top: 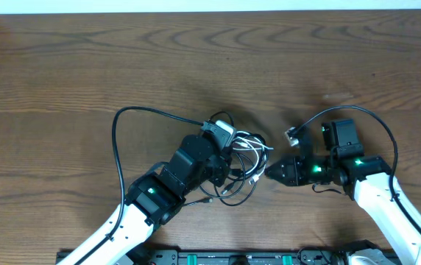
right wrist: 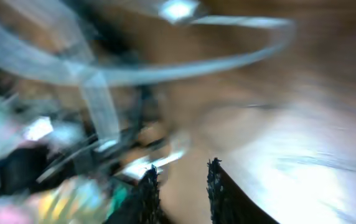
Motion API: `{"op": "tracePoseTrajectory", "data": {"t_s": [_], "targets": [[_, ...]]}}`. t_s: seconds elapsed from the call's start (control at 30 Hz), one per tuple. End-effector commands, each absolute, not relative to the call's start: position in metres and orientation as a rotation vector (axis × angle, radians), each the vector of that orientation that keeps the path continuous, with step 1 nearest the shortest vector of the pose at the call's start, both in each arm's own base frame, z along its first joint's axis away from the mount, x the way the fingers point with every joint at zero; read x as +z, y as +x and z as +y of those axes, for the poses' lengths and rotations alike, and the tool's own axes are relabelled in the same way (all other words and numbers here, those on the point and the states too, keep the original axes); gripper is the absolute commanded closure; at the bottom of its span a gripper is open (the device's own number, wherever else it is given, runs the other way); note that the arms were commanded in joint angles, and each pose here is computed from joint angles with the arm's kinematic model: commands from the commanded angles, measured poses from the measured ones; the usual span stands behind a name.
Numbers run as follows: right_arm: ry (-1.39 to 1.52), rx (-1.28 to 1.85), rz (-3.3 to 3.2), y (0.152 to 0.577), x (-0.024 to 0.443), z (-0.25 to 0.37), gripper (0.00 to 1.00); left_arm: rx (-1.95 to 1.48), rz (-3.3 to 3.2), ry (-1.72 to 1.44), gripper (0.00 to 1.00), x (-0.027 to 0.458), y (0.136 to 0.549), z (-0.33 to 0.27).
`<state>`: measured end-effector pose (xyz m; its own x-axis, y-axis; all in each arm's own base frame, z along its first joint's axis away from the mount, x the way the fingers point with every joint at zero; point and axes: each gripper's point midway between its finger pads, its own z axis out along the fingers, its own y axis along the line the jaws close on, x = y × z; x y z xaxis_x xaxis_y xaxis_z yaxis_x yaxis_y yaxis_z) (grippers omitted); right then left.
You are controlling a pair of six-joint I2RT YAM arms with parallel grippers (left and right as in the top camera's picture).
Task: Untangle cables
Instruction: 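Move the right gripper into the cable loops beside the left gripper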
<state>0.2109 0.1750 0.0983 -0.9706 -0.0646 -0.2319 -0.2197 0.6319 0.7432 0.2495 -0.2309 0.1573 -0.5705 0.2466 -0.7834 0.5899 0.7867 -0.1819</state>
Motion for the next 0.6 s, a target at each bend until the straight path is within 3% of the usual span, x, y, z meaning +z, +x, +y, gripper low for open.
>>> {"op": "tracePoseTrajectory", "data": {"t_s": [0.0, 0.23, 0.43, 0.57], "targets": [[-0.531, 1.649, 2.368, 0.187, 0.149, 0.201, 0.7, -0.532, 2.16, 0.6, 0.93, 0.162, 0.253, -0.229], [-0.531, 1.601, 2.321, 0.204, 0.154, 0.205, 0.63, -0.563, 2.161, 0.618, 0.92, 0.162, 0.25, -0.232], [-0.334, 1.186, 2.476, 0.242, 0.121, 0.203, 0.57, -0.621, 2.17, 0.625, 0.93, 0.163, 0.244, -0.238], [-0.288, 1.048, 2.54, 0.242, 0.108, 0.208, 0.61, -0.65, 2.162, 0.639, 0.92, 0.165, 0.242, -0.241]]}}
